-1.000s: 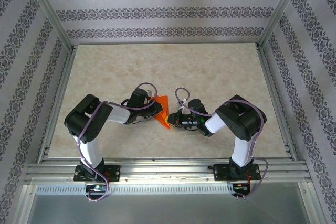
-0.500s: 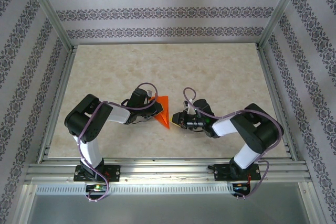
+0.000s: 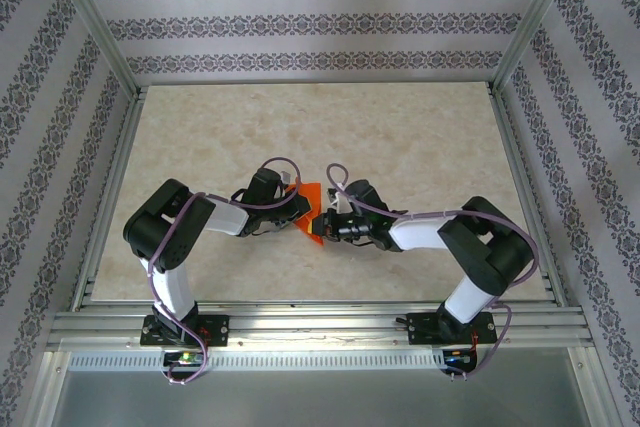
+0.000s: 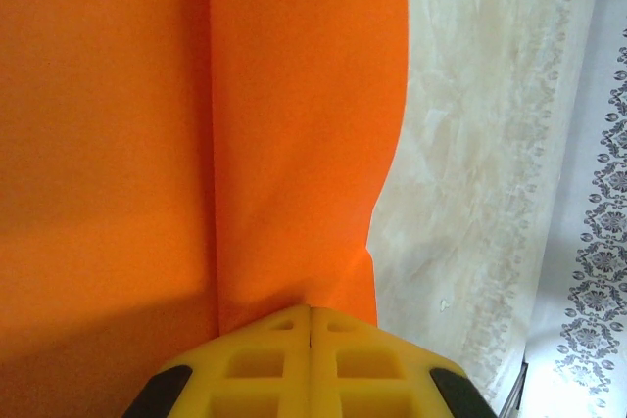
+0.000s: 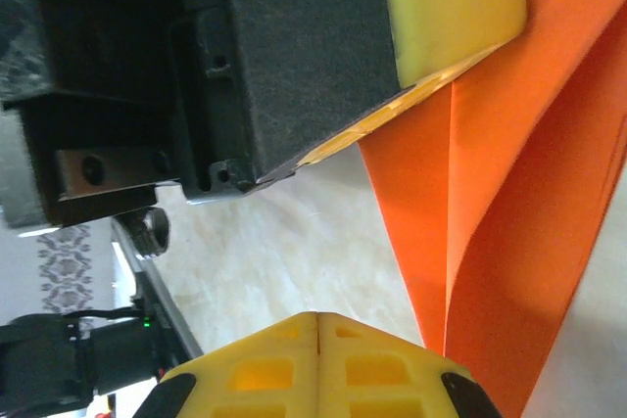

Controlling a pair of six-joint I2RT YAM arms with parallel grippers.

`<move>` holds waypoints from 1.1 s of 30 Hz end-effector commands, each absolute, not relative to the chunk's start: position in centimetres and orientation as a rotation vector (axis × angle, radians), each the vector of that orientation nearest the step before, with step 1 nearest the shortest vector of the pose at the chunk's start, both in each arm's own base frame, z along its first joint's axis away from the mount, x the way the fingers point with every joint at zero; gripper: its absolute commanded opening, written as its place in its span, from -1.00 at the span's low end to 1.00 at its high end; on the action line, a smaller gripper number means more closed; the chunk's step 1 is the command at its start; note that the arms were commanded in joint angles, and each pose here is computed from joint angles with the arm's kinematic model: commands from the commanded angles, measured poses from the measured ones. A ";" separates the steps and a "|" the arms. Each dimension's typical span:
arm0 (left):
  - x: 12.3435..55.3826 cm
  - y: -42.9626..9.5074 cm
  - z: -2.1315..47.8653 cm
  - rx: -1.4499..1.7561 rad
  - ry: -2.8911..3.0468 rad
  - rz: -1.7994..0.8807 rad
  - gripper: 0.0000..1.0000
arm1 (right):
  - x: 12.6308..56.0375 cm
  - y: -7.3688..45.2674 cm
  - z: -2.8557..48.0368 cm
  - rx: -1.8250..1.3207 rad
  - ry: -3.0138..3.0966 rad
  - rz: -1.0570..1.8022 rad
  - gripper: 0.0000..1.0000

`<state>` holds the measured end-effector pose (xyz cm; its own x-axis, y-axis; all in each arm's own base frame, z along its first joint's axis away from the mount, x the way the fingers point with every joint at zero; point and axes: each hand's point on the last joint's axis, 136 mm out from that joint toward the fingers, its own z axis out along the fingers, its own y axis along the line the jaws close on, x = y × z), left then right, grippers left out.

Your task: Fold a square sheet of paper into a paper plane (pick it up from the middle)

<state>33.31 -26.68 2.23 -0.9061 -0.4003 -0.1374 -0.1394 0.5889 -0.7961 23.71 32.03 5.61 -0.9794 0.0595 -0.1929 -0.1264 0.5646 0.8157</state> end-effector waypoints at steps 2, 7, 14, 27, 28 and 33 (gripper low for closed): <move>31.8 -26.3 -0.2 -0.464 2.613 -1.159 -0.88 | 24.0 31.0 3.6 -0.074 2.677 1.200 -1.00; 31.9 -26.3 -0.1 -0.463 2.610 -1.160 -0.88 | 24.3 31.4 3.7 -0.087 2.689 1.215 -1.00; 31.9 -26.4 0.1 -0.460 2.609 -1.160 -0.88 | 24.0 31.8 4.8 -0.154 2.680 1.163 -1.00; 31.9 -26.4 0.0 -0.467 2.606 -1.164 -0.88 | 24.0 32.1 3.3 -0.156 2.745 1.103 -1.00; 31.9 -26.4 0.1 -0.466 2.605 -1.166 -0.88 | 24.0 32.0 3.1 -0.143 2.746 1.098 -1.00; 31.8 -26.4 0.0 -0.468 2.607 -1.166 -0.88 | 24.1 31.4 2.6 -0.103 2.753 1.092 -1.00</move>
<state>33.31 -26.69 2.23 -0.9060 -0.4003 -0.1376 -0.1392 0.5887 -0.7963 23.80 31.97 3.25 -0.9812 -0.0185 -0.1919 -0.1482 0.7095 0.6889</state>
